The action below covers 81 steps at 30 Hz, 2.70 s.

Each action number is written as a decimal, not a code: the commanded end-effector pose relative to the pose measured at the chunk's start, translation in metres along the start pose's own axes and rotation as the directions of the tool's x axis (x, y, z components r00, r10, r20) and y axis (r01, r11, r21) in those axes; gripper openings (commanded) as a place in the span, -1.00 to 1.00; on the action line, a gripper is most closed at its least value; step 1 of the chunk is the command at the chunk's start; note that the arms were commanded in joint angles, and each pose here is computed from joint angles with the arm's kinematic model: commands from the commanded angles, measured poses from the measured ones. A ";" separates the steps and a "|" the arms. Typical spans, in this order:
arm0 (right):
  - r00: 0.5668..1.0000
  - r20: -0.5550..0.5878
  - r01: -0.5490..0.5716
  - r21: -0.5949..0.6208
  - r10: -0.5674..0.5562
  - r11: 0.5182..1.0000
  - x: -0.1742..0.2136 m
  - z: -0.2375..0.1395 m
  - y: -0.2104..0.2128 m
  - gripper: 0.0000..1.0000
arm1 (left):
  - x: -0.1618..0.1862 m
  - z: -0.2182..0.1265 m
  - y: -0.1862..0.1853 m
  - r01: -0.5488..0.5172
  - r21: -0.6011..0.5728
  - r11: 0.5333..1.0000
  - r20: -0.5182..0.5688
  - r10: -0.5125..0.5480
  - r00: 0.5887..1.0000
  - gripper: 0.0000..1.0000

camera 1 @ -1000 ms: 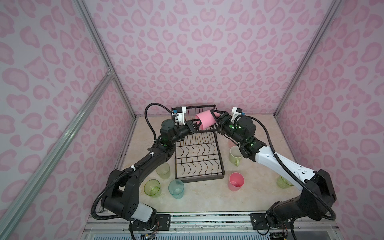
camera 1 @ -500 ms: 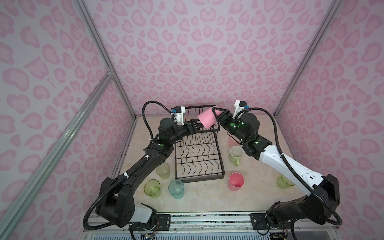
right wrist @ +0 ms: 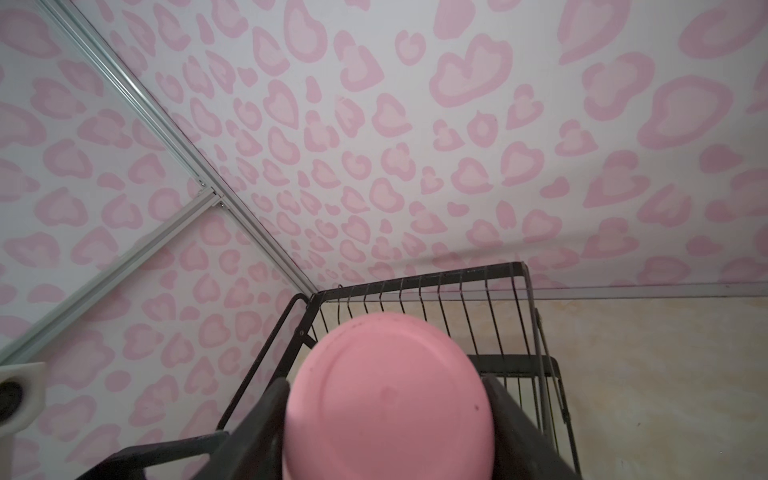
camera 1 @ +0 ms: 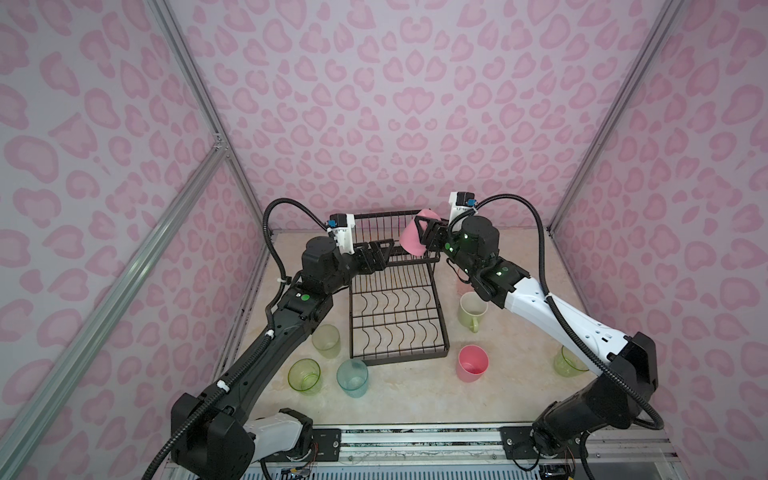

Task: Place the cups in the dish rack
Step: 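Grasp the pink cup's base with the right gripper, then open the left gripper, then lower the pink cup upside down into the upper rack tier with the right gripper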

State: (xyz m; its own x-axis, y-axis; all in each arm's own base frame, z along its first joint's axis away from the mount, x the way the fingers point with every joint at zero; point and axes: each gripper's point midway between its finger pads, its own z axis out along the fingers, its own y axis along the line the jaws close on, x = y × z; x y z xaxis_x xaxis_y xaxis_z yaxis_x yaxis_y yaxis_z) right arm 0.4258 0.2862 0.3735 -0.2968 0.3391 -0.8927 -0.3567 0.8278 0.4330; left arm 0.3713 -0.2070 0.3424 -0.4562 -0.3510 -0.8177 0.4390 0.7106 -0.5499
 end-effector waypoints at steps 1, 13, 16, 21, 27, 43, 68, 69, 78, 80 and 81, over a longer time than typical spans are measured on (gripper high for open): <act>0.988 -0.009 0.153 0.101 -0.153 0.983 0.003 0.007 -0.013 0.18 | -0.002 -0.005 0.006 -0.039 -0.038 0.999 0.000 0.039 0.999 0.93; 0.930 -0.046 0.364 0.281 -0.366 0.888 0.004 0.039 -0.018 0.19 | -0.004 -0.011 0.002 -0.057 -0.019 0.998 0.010 0.057 0.998 0.94; 0.926 -0.049 0.371 0.300 -0.374 0.879 0.007 0.047 -0.020 0.19 | -0.003 -0.014 0.002 -0.061 -0.019 0.998 0.007 0.061 0.998 0.93; 0.914 -0.089 0.400 0.345 -0.395 0.849 0.011 0.062 -0.025 0.19 | -0.006 -0.019 0.001 -0.070 -0.019 0.997 0.016 0.070 0.997 0.93; 0.906 -0.121 0.420 0.353 -0.405 0.836 0.021 0.080 -0.028 0.20 | -0.007 -0.020 0.003 -0.096 -0.027 0.995 0.011 0.096 0.995 0.93; 0.915 -0.099 0.402 0.318 -0.391 0.859 0.047 0.092 -0.047 0.25 | -0.021 -0.018 0.018 -0.118 -0.044 0.992 0.047 0.120 0.992 0.93; 0.948 0.028 0.299 0.263 -0.317 0.917 0.013 0.065 -0.032 0.96 | -0.034 -0.025 0.093 0.020 -0.324 0.946 0.105 0.015 0.994 0.93; 0.949 0.038 0.294 0.257 -0.313 0.921 0.006 0.061 -0.030 0.96 | -0.031 -0.026 0.099 0.046 -0.342 0.938 0.102 -0.012 0.995 0.93; 0.944 0.085 0.291 0.240 -0.319 0.926 -0.038 0.022 -0.012 0.97 | 0.001 -0.040 0.131 0.156 -0.499 0.853 0.014 -0.172 0.985 0.94; 0.942 0.091 0.295 0.231 -0.323 0.927 -0.043 0.014 -0.010 0.97 | 0.002 -0.049 0.134 0.154 -0.538 0.828 0.015 -0.173 0.985 0.97; 0.942 0.094 0.297 0.219 -0.323 0.929 -0.046 0.008 -0.008 0.97 | 0.002 -0.056 0.136 0.152 -0.559 0.815 0.018 -0.171 0.985 0.98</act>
State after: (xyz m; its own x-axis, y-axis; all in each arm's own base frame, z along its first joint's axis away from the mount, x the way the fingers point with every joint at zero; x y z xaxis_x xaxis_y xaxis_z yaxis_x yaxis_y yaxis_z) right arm 0.4562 0.2691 0.4118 -0.0660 0.1139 -0.9913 -0.2067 0.9703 0.1253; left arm 0.3980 -0.0929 0.2780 -0.5104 -0.4667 -0.7222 -0.0610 0.8574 -0.5110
